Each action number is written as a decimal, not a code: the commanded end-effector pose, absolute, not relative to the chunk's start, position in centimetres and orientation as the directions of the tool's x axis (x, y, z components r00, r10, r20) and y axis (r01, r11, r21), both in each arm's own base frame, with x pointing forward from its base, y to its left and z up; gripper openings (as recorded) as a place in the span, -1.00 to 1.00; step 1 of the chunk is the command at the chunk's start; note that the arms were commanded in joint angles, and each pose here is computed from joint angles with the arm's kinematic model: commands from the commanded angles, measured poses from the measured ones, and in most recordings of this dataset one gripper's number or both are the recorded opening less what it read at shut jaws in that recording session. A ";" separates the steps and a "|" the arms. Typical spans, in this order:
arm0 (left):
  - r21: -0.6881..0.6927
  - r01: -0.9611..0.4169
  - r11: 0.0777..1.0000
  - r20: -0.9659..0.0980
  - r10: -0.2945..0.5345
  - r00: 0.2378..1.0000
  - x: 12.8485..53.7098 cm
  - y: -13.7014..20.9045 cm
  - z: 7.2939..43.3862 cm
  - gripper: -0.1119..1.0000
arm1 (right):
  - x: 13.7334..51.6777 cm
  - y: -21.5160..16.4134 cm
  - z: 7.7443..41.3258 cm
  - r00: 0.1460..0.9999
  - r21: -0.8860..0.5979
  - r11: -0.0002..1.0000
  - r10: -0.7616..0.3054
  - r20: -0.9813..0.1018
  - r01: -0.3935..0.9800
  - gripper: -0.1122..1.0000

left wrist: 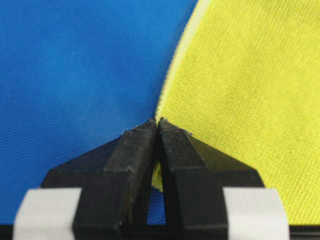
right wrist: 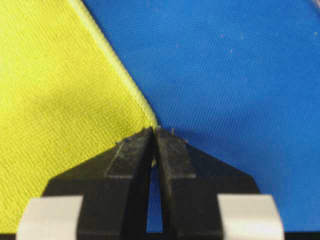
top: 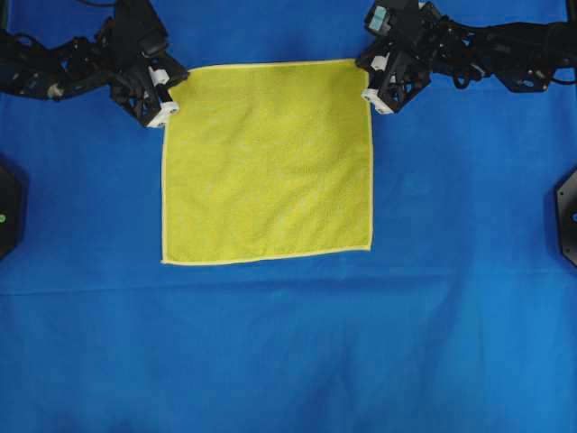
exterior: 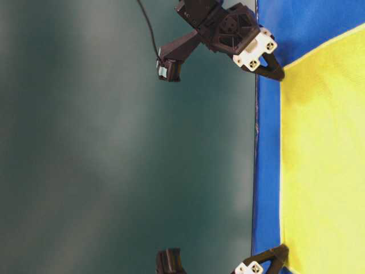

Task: Fold the yellow towel.
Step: 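Lift the top corners and fold them down toward the bottom edge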

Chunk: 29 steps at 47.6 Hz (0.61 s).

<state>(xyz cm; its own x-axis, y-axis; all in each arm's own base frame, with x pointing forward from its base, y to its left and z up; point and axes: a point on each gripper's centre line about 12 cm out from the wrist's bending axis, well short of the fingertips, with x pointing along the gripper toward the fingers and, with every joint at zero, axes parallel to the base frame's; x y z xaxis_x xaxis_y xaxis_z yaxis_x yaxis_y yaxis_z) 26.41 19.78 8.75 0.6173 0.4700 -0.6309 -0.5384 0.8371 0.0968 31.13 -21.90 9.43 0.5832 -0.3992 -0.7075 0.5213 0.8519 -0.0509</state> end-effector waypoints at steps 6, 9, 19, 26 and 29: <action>0.122 -0.534 0.837 -0.567 0.500 0.655 27.3 20.6 13.1 -0.78 | 30.8 -21.9 13.3 0.630 -0.054 0.845 -0.439 -0.641 0.533 -0.74; 0.128 -0.531 0.838 -0.558 0.503 0.660 27.2 20.5 13.9 -0.78 | 30.6 -21.7 13.8 0.636 -0.054 0.845 -0.442 -0.632 0.533 -0.74; 0.118 -0.533 0.838 -0.562 0.498 0.660 26.7 20.0 14.2 -0.78 | 30.4 -21.3 14.2 0.641 -0.052 0.846 -0.441 -0.628 0.531 -0.74; 0.113 -0.512 0.851 -0.567 0.479 0.670 26.8 19.0 14.1 -0.78 | 30.7 -20.6 14.2 0.647 -0.049 0.856 -0.425 -0.633 0.514 -0.74; 0.100 -0.499 0.861 -0.573 0.460 0.678 27.0 18.1 14.2 -0.78 | 30.8 -19.9 14.3 0.643 -0.048 0.863 -0.410 -0.646 0.503 -0.74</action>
<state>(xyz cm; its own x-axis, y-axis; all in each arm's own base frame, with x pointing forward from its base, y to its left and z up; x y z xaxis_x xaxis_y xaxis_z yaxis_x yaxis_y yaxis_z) 26.63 18.83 13.17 0.6542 0.4676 -0.5945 -0.5110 0.8527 0.1084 30.53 -20.42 13.09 0.6266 -0.4120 -0.6615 0.5115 0.8578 -0.0498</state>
